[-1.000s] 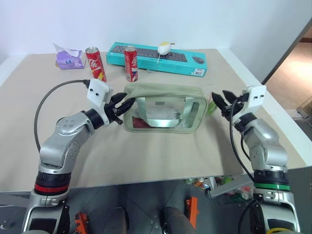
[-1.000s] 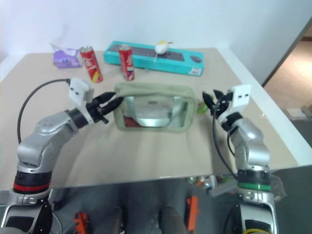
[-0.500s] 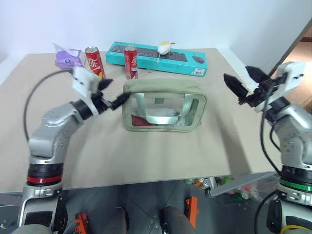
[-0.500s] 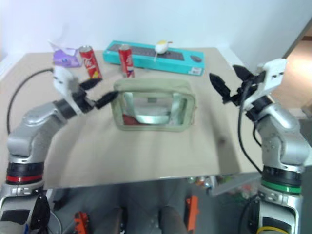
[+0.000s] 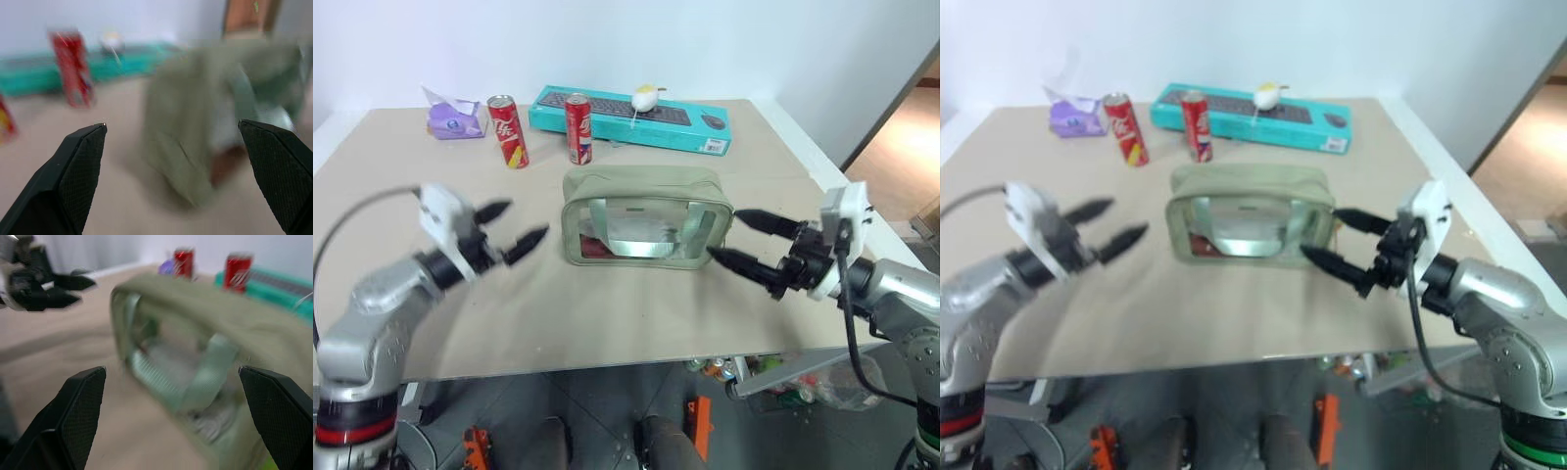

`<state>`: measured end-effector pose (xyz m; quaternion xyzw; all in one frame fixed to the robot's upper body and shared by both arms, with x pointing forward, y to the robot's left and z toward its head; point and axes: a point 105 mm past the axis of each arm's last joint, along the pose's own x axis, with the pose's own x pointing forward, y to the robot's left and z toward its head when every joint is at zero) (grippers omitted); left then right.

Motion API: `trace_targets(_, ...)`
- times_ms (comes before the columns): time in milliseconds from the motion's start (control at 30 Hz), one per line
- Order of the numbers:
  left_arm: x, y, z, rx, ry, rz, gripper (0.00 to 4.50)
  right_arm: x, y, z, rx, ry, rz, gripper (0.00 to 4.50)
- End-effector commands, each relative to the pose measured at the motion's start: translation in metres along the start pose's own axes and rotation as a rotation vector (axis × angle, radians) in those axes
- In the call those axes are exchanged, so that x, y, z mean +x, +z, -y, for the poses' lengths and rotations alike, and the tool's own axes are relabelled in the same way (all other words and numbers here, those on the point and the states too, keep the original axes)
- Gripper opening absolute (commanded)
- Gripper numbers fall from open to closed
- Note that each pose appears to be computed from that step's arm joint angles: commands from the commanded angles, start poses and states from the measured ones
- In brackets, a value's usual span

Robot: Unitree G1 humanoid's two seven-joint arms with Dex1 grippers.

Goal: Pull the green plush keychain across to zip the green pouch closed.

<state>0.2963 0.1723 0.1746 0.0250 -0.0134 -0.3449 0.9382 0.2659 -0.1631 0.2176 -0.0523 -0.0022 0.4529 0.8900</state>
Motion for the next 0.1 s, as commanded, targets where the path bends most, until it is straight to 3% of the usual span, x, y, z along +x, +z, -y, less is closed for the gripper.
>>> trace_targets(33,0.0005,-0.0025,0.0190,0.138,-0.032,-0.046,4.48,0.0035,-0.0109,-0.0198,-0.030,0.090,-0.032,4.50)
trace_targets(100,0.0038,-0.0058,0.0270,0.161,-0.072,-0.062,4.48,0.0038,-0.0201,-0.0174,-0.037,0.073,-0.035,4.50)
